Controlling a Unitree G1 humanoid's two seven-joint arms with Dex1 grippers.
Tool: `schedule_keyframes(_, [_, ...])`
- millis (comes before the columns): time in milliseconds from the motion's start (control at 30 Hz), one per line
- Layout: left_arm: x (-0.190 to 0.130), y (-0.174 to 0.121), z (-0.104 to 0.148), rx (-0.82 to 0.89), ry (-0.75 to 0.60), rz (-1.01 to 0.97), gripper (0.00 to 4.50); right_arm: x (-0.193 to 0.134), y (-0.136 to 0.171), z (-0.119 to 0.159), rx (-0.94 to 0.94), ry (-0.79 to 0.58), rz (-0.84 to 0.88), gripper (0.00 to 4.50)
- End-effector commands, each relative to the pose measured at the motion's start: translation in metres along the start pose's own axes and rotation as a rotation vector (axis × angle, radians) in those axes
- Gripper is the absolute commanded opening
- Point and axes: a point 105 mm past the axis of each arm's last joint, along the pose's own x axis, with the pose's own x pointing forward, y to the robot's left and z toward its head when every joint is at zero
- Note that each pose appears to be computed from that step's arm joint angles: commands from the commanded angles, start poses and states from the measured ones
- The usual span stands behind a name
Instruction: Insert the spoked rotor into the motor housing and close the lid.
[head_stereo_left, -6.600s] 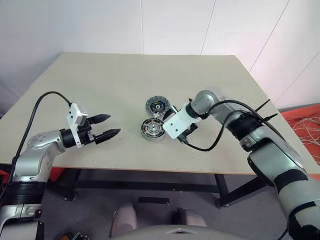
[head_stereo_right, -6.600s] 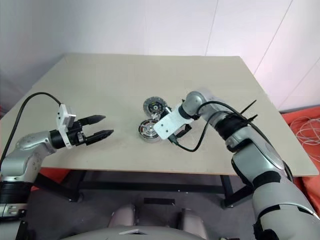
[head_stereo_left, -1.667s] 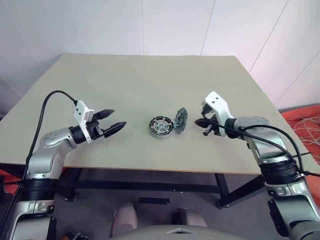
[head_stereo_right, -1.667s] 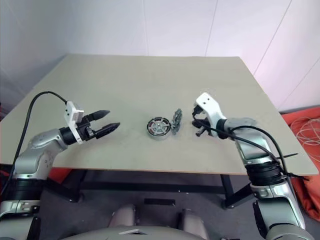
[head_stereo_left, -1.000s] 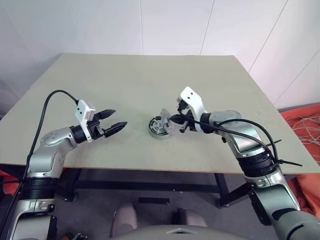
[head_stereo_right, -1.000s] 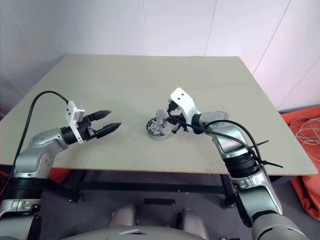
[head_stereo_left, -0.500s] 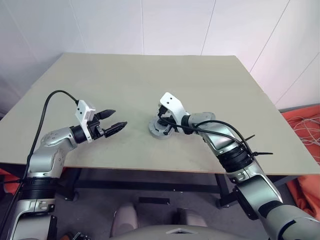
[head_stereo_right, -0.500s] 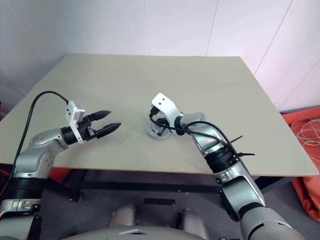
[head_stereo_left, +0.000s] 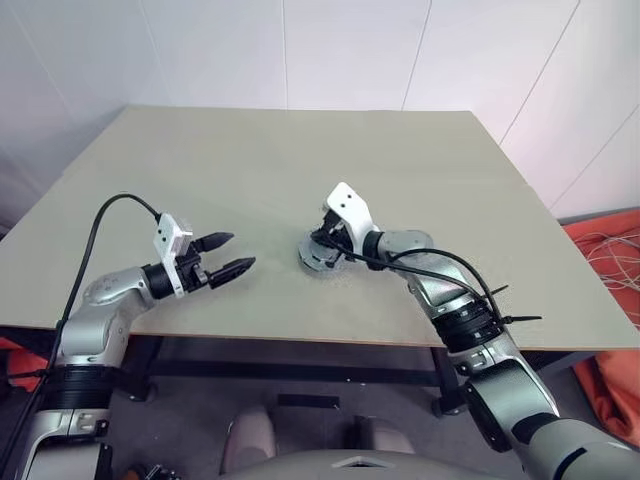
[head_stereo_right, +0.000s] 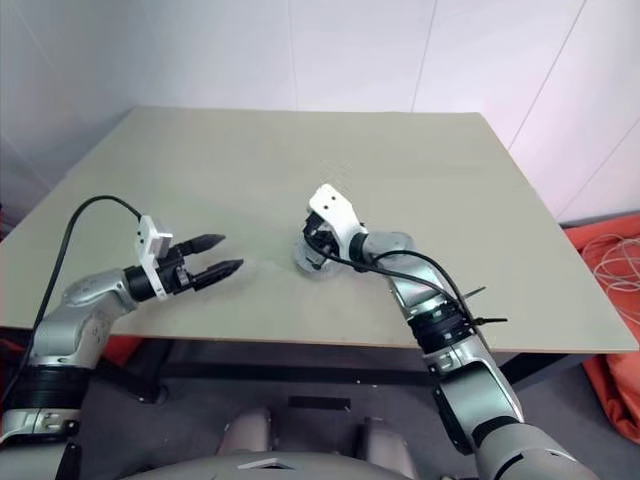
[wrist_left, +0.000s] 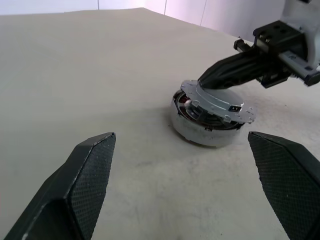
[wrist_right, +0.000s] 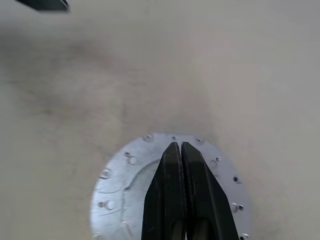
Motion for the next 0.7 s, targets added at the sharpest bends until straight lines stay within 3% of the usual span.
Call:
schedule_keyframes(33, [0.005, -0.007, 0.003, 0.026, -0.028, -0.028, 4.5, -0.01, -0.01, 0.019, 0.003, -0.095, -0.011, 0.39])
schedule_keyframes(133, [0.006, -0.01, -0.001, -0.001, -0.042, -0.024, 4.5, -0.014, -0.008, 0.018, 0.003, -0.1, 0.026, 1.22])
schedule_keyframes(433, [-0.003, -0.006, -0.001, 0.074, 0.006, -0.056, 4.5, -0.019, -0.011, 0.0, -0.021, -0.056, 0.078, 4.28])
schedule_keyframes(467, [-0.004, -0.006, -0.001, 0.075, 0.012, -0.062, 4.5, -0.019, -0.009, -0.001, -0.018, -0.053, 0.096, 4.44])
schedule_keyframes(700, [-0.006, -0.001, 0.0, 0.105, 0.026, -0.068, 4.5, -0.018, -0.017, -0.016, -0.092, 0.009, 0.076, 4.44])
